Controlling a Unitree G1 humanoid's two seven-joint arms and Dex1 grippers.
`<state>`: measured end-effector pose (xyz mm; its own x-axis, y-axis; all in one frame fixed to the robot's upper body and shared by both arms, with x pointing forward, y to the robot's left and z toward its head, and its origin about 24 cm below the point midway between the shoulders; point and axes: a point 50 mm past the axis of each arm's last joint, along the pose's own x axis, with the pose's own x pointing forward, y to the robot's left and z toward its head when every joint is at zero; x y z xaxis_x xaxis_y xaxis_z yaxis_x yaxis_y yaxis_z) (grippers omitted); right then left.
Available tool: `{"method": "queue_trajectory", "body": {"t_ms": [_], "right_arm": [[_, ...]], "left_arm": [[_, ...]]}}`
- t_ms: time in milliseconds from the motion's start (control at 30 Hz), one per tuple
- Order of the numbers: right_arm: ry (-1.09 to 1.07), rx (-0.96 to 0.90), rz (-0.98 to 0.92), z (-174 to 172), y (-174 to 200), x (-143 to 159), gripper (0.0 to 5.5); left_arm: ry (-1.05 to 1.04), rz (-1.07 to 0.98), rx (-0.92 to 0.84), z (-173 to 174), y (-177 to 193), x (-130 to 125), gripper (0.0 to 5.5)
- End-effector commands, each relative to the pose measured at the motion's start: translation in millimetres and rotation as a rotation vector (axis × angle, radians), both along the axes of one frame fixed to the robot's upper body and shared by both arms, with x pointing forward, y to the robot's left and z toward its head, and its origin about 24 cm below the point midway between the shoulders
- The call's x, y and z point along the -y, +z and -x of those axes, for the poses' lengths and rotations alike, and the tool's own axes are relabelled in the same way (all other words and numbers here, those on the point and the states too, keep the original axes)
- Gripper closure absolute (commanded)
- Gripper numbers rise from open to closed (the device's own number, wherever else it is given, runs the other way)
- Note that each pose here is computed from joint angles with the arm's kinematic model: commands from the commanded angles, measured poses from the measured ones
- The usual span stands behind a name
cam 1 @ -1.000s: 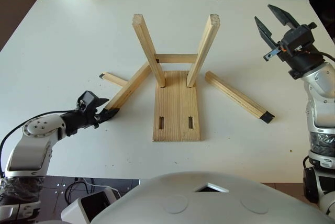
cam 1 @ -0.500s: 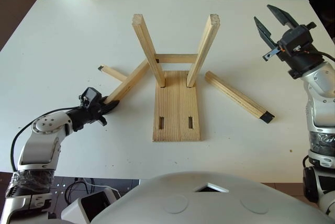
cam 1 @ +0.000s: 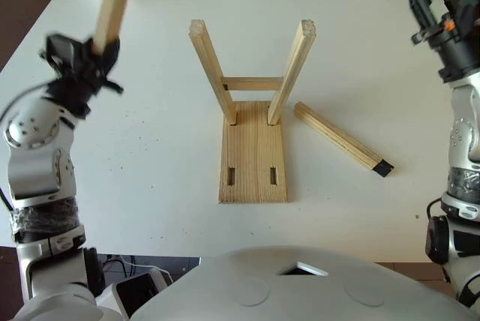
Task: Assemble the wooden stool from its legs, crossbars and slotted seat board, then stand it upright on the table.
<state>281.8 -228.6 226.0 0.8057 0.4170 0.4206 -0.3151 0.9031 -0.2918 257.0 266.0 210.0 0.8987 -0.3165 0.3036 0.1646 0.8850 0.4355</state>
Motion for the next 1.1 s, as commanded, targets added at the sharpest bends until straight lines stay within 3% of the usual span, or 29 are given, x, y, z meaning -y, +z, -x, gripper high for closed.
{"method": "queue_trajectory", "body": {"t_ms": [33, 167, 300, 567, 800, 1100], "right_arm": [[0.293, -0.049, -0.142, 7.1, 32.3, -38.9, 3.93], [0.572, -0.117, -0.184, 18.5, 46.8, -69.5, 3.64], [0.765, -0.161, -0.130, 32.1, 47.8, -91.0, 3.13], [0.892, -0.179, -0.153, 37.2, 48.2, -109.8, 3.09], [0.920, -0.193, -0.186, 37.5, 56.1, -112.6, 1.98], [0.942, -0.190, -0.203, 39.6, 67.6, -105.1, 1.98]], "left_arm": [[-0.174, -0.173, 0.419, 15.4, 62.0, 58.0, 4.43], [-0.375, -0.189, 0.516, 12.9, 71.2, 105.6, 4.43], [-0.452, -0.175, 0.499, 10.5, 62.7, 123.3, 4.43], [-0.494, -0.206, 0.513, 12.7, 50.7, 135.8, 4.43], [-0.510, -0.251, 0.509, 16.7, 38.5, 139.6, 4.43], [-0.483, -0.314, 0.497, 15.8, 28.0, 135.0, 4.43]]}}
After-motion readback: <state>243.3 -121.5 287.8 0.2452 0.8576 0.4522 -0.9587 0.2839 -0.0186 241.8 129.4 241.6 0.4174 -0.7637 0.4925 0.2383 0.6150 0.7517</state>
